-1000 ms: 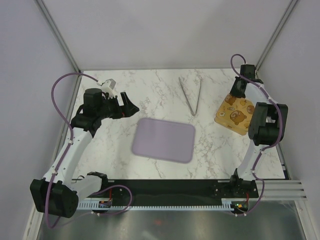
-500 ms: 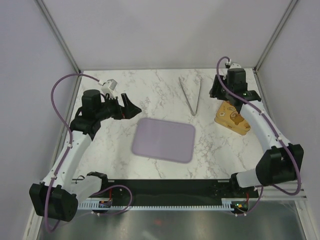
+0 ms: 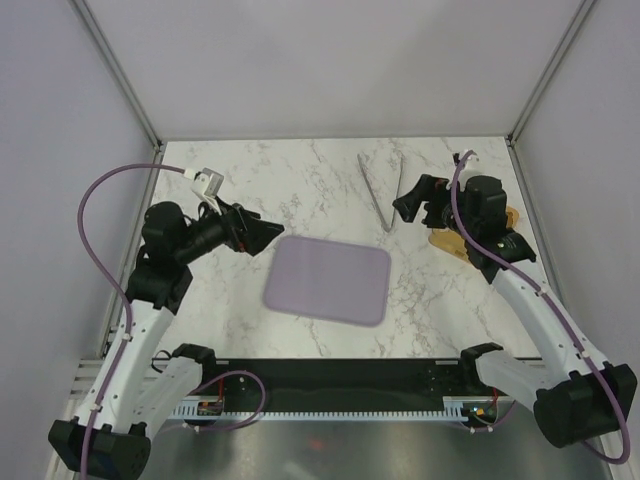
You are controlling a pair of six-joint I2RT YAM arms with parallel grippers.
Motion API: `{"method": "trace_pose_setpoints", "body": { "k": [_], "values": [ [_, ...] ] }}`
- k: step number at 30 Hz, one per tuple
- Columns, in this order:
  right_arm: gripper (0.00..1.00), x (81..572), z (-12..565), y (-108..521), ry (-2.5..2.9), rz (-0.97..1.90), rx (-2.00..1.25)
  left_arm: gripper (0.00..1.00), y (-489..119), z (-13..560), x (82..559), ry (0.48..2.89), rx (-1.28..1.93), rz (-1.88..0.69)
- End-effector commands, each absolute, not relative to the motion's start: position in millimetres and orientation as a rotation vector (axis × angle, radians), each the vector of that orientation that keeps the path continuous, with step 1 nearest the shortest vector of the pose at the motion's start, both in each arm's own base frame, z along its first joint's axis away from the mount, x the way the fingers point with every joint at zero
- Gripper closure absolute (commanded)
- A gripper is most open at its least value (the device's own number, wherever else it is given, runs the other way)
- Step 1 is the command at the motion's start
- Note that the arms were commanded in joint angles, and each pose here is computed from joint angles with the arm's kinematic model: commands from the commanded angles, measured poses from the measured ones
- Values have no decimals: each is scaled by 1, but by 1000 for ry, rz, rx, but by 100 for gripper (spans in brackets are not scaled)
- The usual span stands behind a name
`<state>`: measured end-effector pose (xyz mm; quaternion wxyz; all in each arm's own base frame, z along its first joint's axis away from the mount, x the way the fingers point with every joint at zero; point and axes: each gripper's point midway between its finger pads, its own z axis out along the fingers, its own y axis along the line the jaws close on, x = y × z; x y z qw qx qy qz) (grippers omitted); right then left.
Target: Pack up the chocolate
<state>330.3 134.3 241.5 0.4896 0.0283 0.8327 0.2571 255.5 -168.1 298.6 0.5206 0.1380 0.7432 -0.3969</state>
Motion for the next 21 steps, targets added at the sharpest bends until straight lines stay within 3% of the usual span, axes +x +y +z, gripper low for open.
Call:
{"method": "trace_pose_setpoints", "body": {
  "k": [1,21],
  "values": [
    [2,327,269,141,1916,715,92,0,-168,322,247,1655,391,-919],
    [2,312,288,139,1843,732,55,0,-160,332,239,1646,379,-871]
  ]
}}
